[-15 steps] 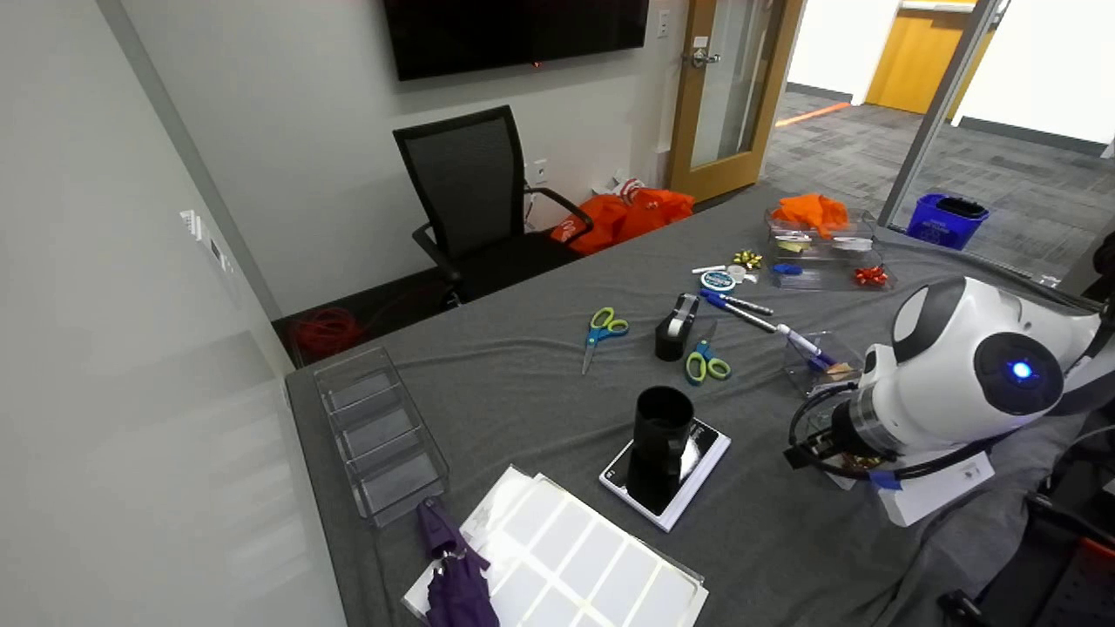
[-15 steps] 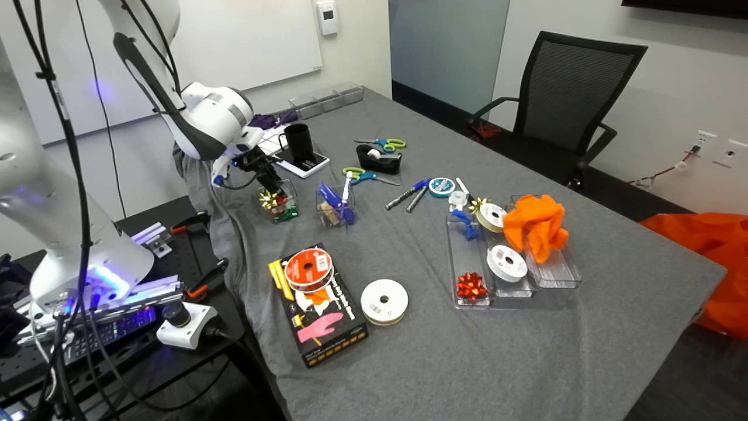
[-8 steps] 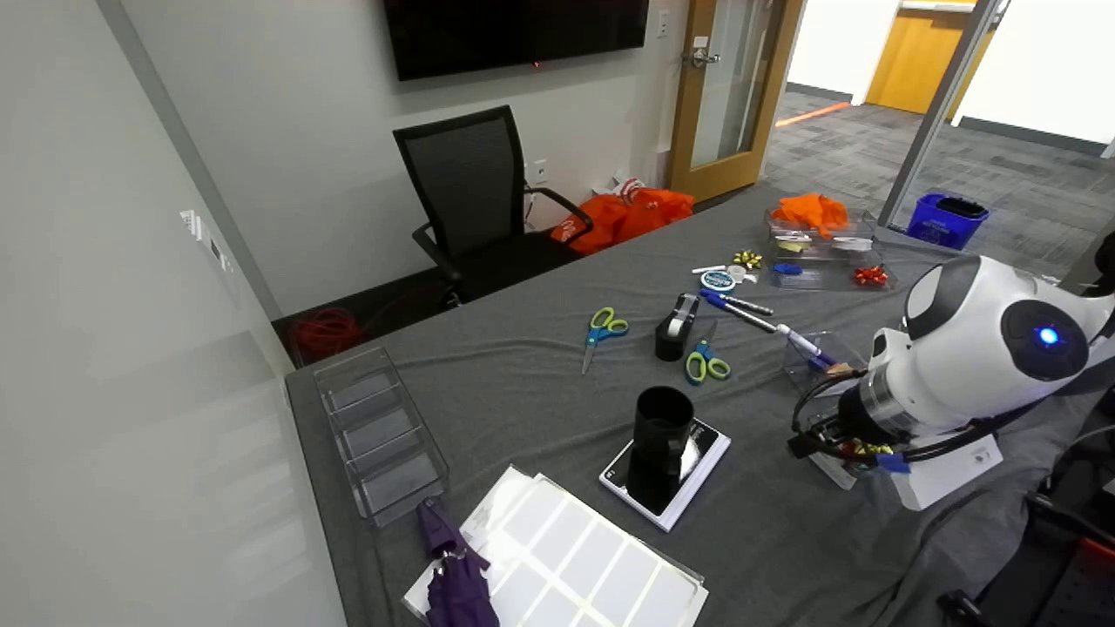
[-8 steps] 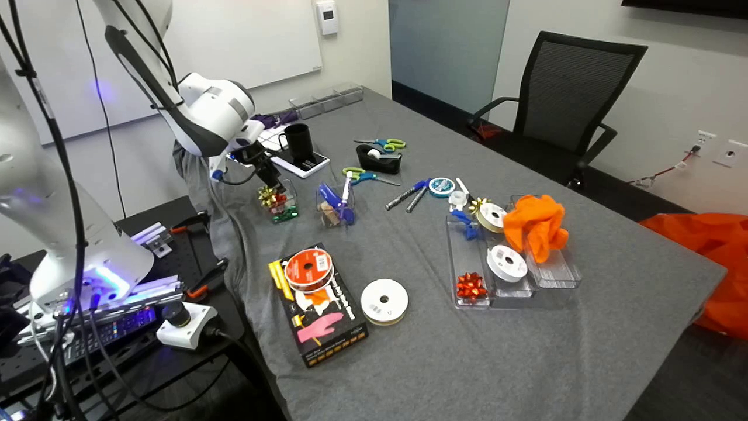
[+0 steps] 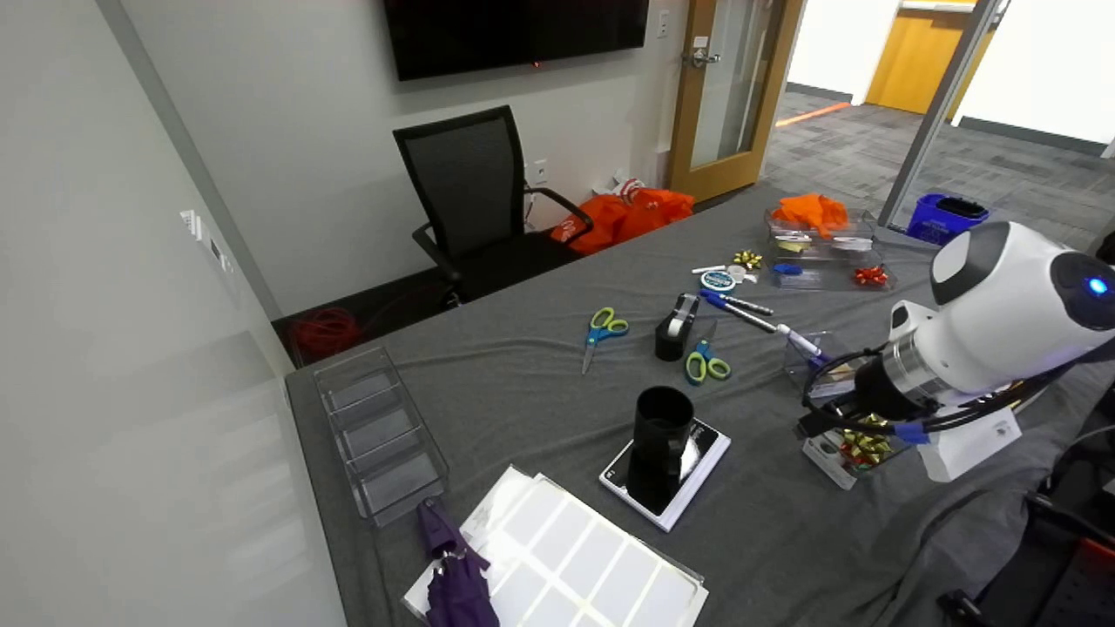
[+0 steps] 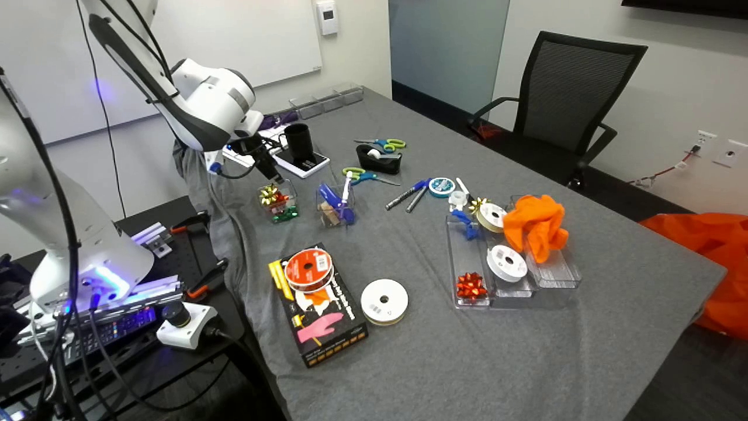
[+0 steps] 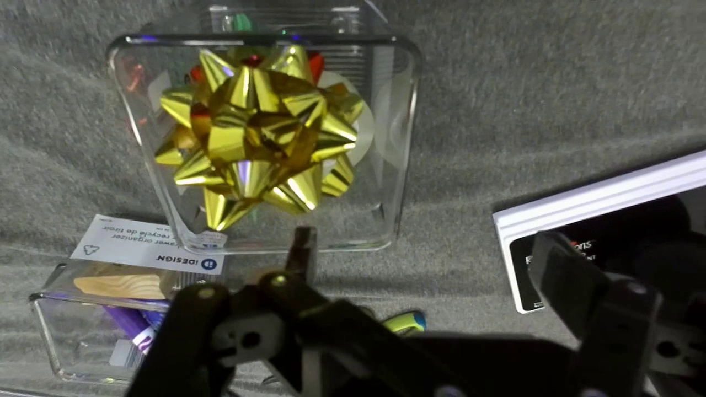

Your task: Move the clear square bowl to the left

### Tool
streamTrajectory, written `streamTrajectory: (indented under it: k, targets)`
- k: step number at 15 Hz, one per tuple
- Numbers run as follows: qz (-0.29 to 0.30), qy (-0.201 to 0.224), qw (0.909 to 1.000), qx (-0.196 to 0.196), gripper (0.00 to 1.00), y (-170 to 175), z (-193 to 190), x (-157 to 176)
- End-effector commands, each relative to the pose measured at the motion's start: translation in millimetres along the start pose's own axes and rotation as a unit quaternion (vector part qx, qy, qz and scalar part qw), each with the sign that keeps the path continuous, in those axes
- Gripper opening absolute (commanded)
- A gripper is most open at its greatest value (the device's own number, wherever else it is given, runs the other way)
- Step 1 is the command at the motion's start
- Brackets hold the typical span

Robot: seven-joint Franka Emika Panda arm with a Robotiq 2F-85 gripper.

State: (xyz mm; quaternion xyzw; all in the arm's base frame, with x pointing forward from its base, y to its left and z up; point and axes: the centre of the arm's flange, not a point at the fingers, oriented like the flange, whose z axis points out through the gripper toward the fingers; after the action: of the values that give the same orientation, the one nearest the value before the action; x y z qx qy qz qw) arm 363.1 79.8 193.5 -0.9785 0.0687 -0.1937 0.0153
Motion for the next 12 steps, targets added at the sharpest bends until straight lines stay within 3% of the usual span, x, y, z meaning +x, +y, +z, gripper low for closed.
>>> streamTrajectory:
  k: [1,12]
  targets:
    - [-0.002,-0.012,0.9998,0.013,1.0,14,-15,-4]
    - [-0.027,-0.068,0.9969,0.029,1.0,60,-39,-8]
